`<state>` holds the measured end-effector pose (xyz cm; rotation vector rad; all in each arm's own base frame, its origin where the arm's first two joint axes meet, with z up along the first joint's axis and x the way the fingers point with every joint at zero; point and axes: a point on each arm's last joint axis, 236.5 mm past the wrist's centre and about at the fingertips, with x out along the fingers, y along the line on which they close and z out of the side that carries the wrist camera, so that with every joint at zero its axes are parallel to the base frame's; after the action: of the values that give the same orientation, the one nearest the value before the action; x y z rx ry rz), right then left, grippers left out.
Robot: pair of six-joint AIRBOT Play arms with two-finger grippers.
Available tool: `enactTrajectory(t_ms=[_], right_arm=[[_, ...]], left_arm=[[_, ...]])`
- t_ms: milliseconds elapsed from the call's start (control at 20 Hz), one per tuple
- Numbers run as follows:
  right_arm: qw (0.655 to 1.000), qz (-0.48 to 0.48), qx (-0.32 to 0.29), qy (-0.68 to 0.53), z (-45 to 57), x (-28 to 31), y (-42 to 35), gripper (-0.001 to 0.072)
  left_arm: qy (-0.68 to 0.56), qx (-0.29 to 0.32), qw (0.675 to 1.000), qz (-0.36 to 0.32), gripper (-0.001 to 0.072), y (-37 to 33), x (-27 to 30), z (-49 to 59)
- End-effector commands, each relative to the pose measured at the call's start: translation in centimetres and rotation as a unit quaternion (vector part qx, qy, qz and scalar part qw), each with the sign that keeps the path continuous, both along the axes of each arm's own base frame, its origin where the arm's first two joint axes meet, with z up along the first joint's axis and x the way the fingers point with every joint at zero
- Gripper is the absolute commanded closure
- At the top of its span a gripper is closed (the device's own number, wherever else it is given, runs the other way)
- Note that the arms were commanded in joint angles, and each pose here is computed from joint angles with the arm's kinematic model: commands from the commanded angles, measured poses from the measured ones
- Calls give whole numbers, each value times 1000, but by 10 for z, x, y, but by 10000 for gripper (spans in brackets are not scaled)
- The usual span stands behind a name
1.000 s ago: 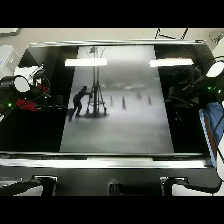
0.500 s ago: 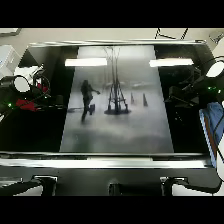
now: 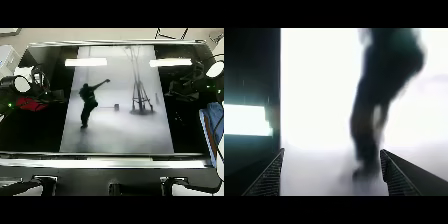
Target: Fold the clothes and pants, and hang the long-sleeved shirts on hangers.
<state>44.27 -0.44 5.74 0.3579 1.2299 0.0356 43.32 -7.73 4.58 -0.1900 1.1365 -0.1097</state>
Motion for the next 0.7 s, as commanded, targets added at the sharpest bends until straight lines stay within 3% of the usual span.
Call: enactTrajectory(t_ms=[0, 100, 200, 250, 350, 550, 650], right_arm=[[998, -20, -15, -66, 11, 30, -10, 41], [995, -26, -20, -91, 16, 40, -13, 41], [995, -8, -37, -94, 15, 40, -17, 41], [995, 0, -44, -86, 13, 37, -18, 41], [997, 7, -48, -61, 5, 27, -19, 42], [999, 16, -38, -19, -11, 14, -15, 43], [999, 18, -35, -6, -17, 11, -14, 43]], left_arm=[[-105, -23, 994, 19, 7, -5, 45, 25], [-171, -27, 984, 46, 1, 9, 73, 48], [-174, -71, 966, 180, -1, 76, 88, 65], [-147, -109, 942, 281, -1, 126, 81, 65], [-82, -171, 897, 400, -2, 197, 47, 51], [24, -165, 869, 465, -11, 265, -33, -14], [13, -173, 857, 485, -11, 275, -38, -45]])
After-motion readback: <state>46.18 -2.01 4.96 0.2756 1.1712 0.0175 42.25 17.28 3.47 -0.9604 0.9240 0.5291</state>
